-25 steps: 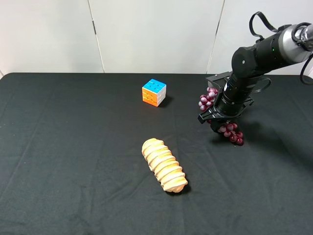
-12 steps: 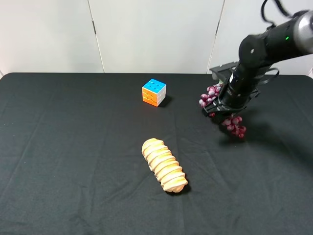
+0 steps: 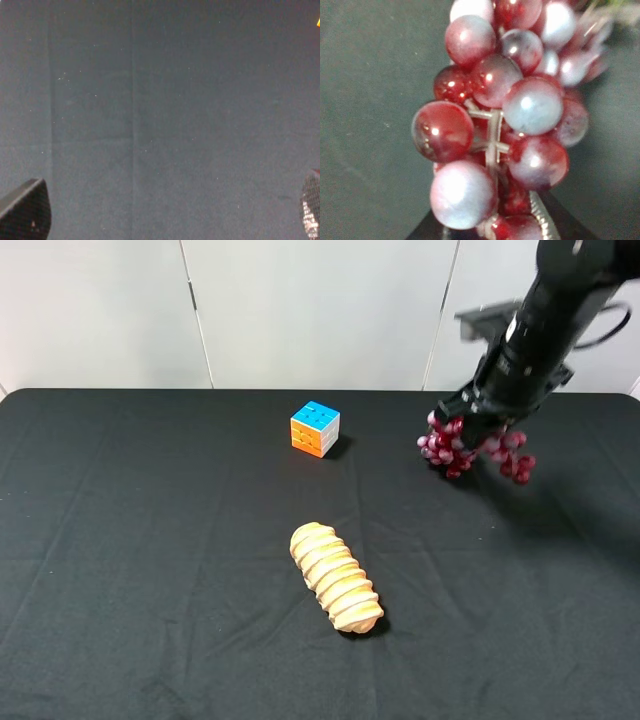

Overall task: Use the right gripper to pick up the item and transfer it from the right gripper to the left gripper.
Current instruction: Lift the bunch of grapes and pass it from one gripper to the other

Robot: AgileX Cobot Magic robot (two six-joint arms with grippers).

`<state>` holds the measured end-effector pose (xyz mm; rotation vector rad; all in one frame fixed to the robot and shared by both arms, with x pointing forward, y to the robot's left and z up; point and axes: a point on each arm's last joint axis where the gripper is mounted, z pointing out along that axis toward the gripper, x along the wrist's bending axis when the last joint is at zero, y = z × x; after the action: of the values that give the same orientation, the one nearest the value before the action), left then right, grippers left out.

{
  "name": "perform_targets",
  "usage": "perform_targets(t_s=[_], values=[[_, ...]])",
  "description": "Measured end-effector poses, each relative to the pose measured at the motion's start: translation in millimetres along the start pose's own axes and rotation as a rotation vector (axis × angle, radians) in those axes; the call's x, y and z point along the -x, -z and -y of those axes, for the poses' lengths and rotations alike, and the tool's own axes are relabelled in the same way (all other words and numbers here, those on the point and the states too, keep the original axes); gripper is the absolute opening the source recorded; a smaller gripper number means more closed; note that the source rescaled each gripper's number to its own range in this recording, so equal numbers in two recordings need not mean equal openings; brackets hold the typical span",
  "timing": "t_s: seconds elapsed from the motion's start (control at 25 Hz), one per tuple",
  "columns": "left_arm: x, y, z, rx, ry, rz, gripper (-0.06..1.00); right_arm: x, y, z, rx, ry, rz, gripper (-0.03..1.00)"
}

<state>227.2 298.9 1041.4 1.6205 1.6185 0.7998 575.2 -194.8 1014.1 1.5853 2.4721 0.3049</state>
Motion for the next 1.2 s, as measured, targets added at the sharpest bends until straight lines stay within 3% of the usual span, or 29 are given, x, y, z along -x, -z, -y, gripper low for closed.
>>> perform_targets(t_s=[0.4, 0.6, 1.2], values=[[0, 0, 0, 0.000, 0.000, 0.000, 1.00, 2, 64, -28, 0.013, -0.015, -0.025, 0.03], [0, 0, 0, 0.000, 0.000, 0.000, 1.00, 3, 93, -40, 0.103, -0.018, -0.025, 0.02], [0, 0, 0, 0.000, 0.000, 0.000, 1.00, -10, 156, -23, 0.272, -0.019, -0.137, 0.01]])
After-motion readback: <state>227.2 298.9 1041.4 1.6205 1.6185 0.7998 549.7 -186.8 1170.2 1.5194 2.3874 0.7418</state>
